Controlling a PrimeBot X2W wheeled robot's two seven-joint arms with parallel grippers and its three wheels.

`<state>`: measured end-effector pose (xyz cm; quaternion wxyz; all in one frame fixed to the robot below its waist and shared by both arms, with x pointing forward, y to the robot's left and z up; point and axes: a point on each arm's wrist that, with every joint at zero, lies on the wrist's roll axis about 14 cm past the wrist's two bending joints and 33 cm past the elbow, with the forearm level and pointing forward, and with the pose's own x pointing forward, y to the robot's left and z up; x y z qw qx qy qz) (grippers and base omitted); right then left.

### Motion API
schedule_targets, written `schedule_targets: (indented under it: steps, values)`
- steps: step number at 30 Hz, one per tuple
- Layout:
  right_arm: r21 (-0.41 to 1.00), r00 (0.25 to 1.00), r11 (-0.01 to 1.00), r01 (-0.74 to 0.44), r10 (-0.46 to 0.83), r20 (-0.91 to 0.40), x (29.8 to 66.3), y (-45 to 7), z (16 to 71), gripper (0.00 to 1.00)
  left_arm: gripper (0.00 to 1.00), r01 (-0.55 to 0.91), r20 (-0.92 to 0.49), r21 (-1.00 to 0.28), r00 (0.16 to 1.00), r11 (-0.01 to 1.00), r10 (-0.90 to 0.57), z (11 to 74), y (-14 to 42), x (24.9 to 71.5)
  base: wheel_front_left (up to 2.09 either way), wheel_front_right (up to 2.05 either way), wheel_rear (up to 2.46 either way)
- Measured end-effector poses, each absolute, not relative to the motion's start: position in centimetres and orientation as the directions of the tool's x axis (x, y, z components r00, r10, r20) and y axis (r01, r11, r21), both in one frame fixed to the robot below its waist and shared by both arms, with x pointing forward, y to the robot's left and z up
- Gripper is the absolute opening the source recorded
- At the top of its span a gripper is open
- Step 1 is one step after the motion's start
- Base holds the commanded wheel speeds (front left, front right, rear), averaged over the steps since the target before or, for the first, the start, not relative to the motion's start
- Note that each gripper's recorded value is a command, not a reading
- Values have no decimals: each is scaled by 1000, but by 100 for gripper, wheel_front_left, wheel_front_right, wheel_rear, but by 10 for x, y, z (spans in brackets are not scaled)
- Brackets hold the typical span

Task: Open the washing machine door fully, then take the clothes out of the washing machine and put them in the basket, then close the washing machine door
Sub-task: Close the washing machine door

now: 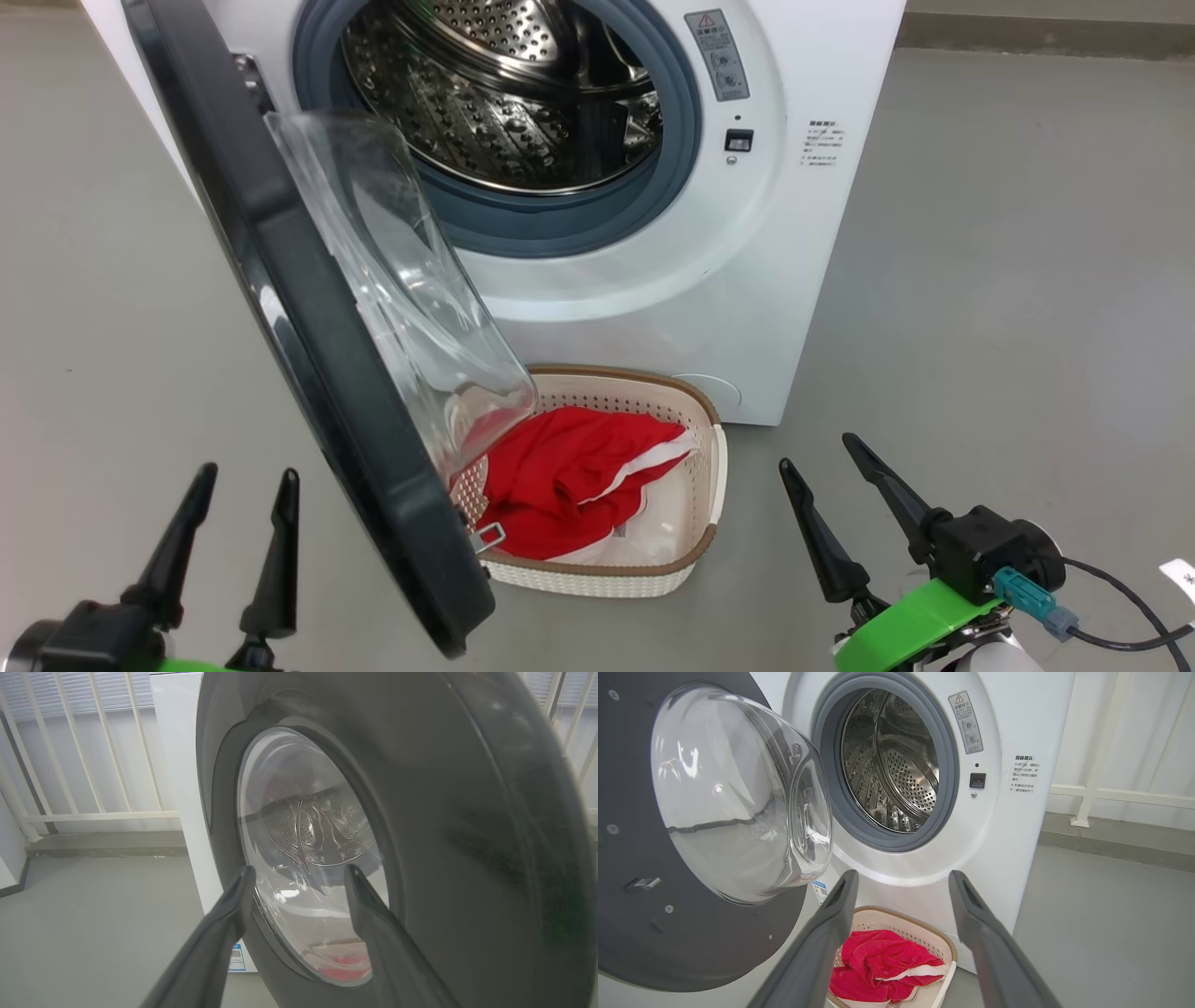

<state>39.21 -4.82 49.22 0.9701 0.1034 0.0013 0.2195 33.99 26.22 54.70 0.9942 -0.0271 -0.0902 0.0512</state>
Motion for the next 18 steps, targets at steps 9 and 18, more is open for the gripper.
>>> schedule_targets:
  steps: [9,18]
  values:
    - [208,903,881,-425,427,39,393,-47,490,100,100,-119,161,-53,979,991,126,539,256,333,0,0,0]
    - [212,903,880,-425,427,37,394,-46,489,100,100,-127,128,-71,982,989,136,526,246,325,0,0,0]
